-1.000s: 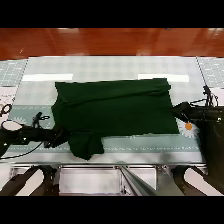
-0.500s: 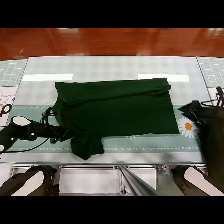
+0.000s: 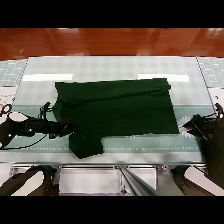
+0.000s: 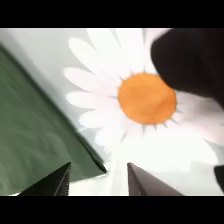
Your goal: Fold the shirts.
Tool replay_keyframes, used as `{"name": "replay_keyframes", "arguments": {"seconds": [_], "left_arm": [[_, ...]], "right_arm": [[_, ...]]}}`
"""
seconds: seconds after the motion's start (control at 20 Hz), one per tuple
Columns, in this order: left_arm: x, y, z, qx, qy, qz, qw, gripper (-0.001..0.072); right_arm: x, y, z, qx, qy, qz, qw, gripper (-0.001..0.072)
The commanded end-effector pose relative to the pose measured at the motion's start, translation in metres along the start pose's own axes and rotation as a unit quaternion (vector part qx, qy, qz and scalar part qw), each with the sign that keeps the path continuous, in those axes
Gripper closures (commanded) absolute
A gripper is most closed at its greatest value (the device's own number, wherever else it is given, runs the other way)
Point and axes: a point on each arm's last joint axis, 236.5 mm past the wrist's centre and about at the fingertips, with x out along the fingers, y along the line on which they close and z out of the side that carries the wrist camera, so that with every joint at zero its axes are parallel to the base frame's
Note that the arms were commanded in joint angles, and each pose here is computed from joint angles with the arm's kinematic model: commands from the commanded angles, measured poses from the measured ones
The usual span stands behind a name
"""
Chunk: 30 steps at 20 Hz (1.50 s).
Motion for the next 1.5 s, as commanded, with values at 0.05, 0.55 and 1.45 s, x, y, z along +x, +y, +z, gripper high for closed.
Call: {"name": "replay_keyframes", "arguments": {"seconds": [0.05, 0.55, 1.45], "left_arm": [[-0.001, 0.0, 0.002, -0.001, -0.003, 0.0, 1.0, 0.0689], [-0.001, 0.0, 0.006, -0.001, -0.012, 0.002, 1.0, 0.0689], [-0.055, -0.063, 0.149, 0.085, -0.153, 0.002, 0.985, 0.0689]], "right_arm": [[0.017, 0.016, -0.005, 0.002, 0.039, 0.056, 0.998, 0.0301], [0.038, 0.047, -0.002, -0.023, 0.069, 0.11, 0.991, 0.0362], [-0.009, 0.173, 0.097, -0.189, -0.054, 0.146, 0.97, 0.0683]]}}
